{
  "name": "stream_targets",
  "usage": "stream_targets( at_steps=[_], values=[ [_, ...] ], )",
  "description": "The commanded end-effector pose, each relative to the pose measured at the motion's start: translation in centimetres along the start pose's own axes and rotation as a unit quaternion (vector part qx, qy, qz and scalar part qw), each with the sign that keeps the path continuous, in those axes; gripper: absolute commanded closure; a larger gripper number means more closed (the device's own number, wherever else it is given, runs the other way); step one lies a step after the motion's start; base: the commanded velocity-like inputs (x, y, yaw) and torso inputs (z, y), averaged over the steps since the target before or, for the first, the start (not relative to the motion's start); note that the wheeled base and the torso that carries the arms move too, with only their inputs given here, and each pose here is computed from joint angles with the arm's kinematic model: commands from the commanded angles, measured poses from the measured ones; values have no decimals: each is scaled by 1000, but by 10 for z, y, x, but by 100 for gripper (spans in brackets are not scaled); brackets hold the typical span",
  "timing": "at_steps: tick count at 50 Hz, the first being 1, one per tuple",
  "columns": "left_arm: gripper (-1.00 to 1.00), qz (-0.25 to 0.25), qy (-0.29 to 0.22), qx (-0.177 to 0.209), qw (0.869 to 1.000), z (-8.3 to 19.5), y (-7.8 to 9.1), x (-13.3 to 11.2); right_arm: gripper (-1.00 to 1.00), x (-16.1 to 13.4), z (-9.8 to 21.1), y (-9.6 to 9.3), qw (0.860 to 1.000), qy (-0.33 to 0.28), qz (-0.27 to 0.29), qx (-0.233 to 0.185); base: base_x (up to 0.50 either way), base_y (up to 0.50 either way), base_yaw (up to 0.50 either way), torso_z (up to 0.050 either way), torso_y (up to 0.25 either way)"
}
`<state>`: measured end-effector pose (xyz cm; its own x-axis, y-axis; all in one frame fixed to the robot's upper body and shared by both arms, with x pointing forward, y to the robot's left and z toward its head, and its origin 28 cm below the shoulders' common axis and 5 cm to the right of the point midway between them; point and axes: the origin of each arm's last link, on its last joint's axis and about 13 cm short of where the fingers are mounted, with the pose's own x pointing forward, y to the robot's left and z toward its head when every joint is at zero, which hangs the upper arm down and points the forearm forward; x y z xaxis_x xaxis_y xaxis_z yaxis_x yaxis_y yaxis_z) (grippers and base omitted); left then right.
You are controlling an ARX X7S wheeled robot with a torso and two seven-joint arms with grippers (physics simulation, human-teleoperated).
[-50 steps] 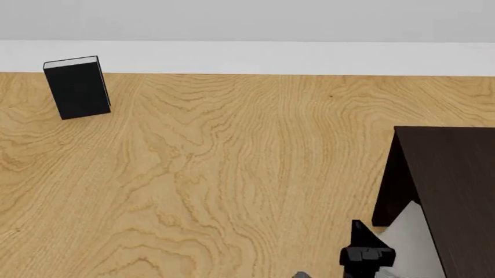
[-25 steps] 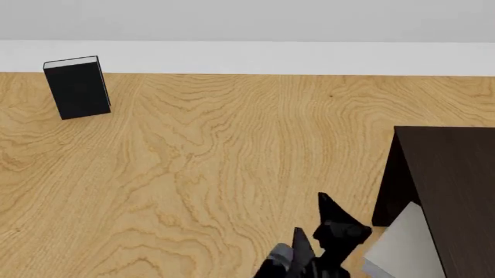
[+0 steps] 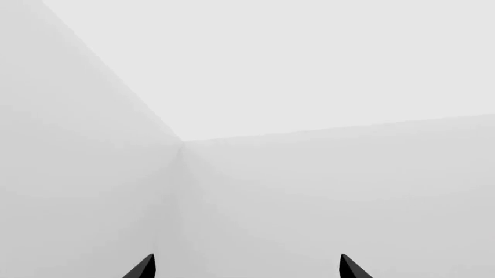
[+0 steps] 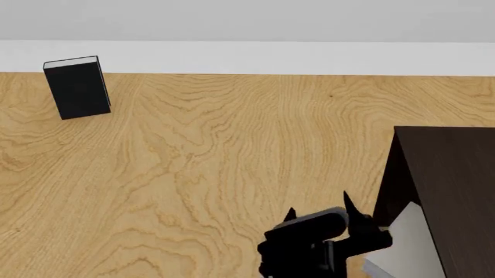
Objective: Pick up the book on the right and place it on the cabinet shelf.
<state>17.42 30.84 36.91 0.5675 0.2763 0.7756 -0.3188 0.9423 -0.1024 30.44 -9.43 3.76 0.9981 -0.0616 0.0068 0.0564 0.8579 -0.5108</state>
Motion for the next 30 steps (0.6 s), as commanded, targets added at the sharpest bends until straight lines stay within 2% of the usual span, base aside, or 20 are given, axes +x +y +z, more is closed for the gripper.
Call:
stream_targets(
  at_steps=[1, 7, 8, 13, 30],
  values=[
    [-100, -1, 0, 1, 1000, 1, 0, 0, -100, -1, 4, 10, 996, 22, 20, 79, 0, 0, 0, 0, 0],
    [-100, 0, 1, 2, 1000, 1, 1, -1, -100, -5, 6, 13, 993, 36, 43, 107, 0, 0, 0, 0, 0],
    [-100, 0, 1, 2, 1000, 0, 1, -1, -100, -5, 6, 13, 994, 30, 43, 98, 0, 0, 0, 0, 0],
    [-100, 1, 1, 1, 1000, -1, 0, -1, -100, -9, 8, 15, 992, 33, 63, 108, 0, 0, 0, 0, 0],
    [-100, 2, 3, 0, 1000, -1, 1, -1, -100, -6, 3, 23, 991, 62, 67, 97, 0, 0, 0, 0, 0]
  ],
)
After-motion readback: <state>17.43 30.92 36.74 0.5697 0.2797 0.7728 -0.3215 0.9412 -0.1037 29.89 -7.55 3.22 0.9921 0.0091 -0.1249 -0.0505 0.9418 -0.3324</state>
